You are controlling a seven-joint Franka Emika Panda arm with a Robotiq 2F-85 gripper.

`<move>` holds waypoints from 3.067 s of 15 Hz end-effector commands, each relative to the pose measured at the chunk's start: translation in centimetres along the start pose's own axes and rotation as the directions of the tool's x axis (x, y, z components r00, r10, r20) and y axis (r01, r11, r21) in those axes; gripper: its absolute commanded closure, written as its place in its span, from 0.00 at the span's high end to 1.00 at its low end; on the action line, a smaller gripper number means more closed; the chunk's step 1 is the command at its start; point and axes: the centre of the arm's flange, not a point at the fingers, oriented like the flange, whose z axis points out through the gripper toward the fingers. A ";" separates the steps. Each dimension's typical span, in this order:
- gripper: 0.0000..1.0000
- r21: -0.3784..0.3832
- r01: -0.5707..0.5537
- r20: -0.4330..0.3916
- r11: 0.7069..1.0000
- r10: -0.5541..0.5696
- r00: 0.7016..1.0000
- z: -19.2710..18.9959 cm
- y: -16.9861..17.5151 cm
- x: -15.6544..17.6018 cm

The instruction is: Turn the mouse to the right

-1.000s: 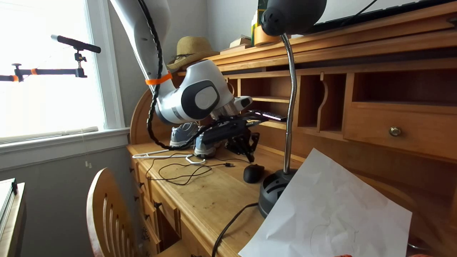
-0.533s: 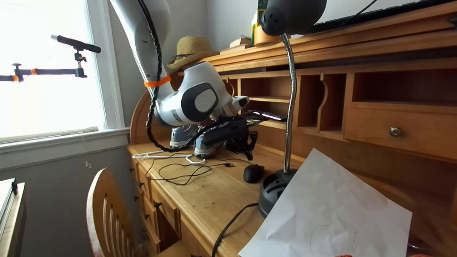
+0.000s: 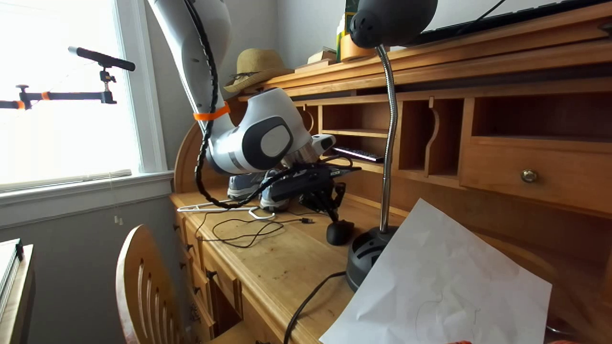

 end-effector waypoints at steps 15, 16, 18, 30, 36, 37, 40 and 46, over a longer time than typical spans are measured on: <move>0.00 0.005 0.052 -0.017 0.999 -0.052 0.999 0.8 0.0 -1.0; 0.00 0.002 0.054 -0.019 0.999 -0.054 0.998 0.7 0.0 -0.9; 0.00 -0.010 0.067 -0.031 0.998 -0.067 0.997 0.2 0.1 -0.3; 0.49 0.007 0.000 0.034 1.000 -0.001 0.999 -5.0 -0.6 4.3; 0.95 0.180 -0.255 0.121 0.950 0.236 0.964 -9.3 -3.3 8.4; 0.99 0.194 -0.301 0.135 0.934 0.279 0.951 -10.2 -3.9 8.8; 1.00 0.221 -0.425 0.222 0.878 0.379 0.898 -12.4 -4.9 8.9; 1.00 0.330 -0.567 0.447 0.755 0.404 0.798 -17.0 -6.9 8.8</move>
